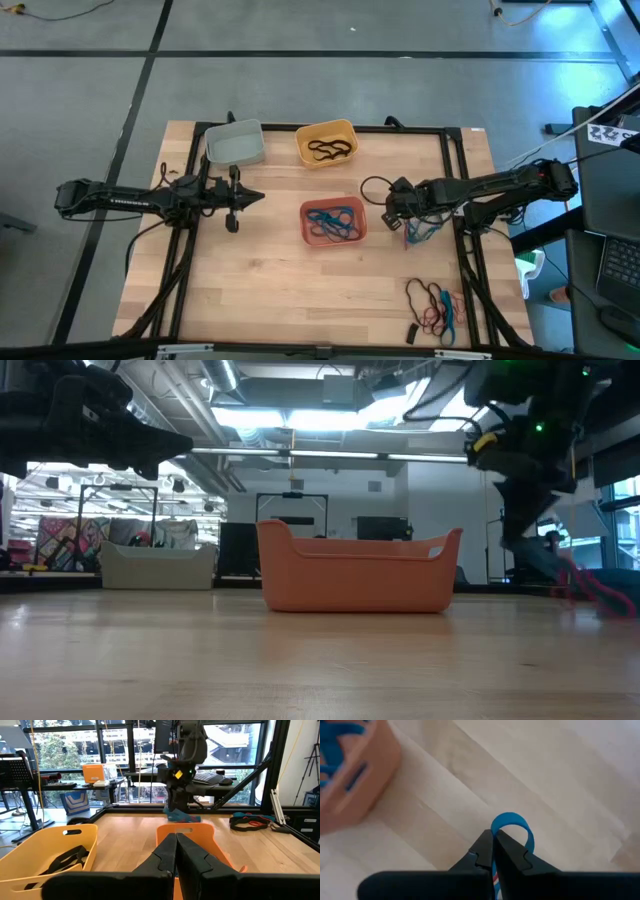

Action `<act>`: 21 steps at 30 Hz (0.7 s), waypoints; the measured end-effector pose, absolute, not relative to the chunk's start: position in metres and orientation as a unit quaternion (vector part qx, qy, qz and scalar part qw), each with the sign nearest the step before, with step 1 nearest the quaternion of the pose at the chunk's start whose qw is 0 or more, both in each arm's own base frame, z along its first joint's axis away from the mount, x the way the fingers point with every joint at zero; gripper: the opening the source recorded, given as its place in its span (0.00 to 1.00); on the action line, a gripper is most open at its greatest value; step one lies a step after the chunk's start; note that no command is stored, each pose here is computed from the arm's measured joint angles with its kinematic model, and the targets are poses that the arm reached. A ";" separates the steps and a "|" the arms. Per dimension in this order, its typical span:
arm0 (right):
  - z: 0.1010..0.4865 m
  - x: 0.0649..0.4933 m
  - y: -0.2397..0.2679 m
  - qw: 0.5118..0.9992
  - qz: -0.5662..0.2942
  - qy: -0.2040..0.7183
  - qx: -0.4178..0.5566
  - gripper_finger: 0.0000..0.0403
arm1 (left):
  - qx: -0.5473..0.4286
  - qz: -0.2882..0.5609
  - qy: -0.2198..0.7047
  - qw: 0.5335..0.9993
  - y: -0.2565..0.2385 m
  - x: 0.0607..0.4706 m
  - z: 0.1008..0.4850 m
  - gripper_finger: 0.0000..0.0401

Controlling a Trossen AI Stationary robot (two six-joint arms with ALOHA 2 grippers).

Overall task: Sort rubber bands into baskets
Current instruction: Put the blue rubber band into the orange bin

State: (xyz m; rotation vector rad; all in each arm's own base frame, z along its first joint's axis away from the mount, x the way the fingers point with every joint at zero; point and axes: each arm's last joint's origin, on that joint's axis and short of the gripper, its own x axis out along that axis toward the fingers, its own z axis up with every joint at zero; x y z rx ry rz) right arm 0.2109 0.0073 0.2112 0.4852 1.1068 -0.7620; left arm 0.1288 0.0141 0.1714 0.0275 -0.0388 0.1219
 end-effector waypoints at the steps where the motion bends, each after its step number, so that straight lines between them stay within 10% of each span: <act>1: 0.214 0.213 0.007 0.760 -0.349 0.503 0.220 0.03 | 0.014 0.061 -0.019 0.998 0.014 0.129 0.171 0.01; 21: 0.243 0.225 0.000 0.807 -0.400 0.424 0.092 0.04 | 0.014 0.061 -0.019 0.998 0.014 0.129 0.171 0.01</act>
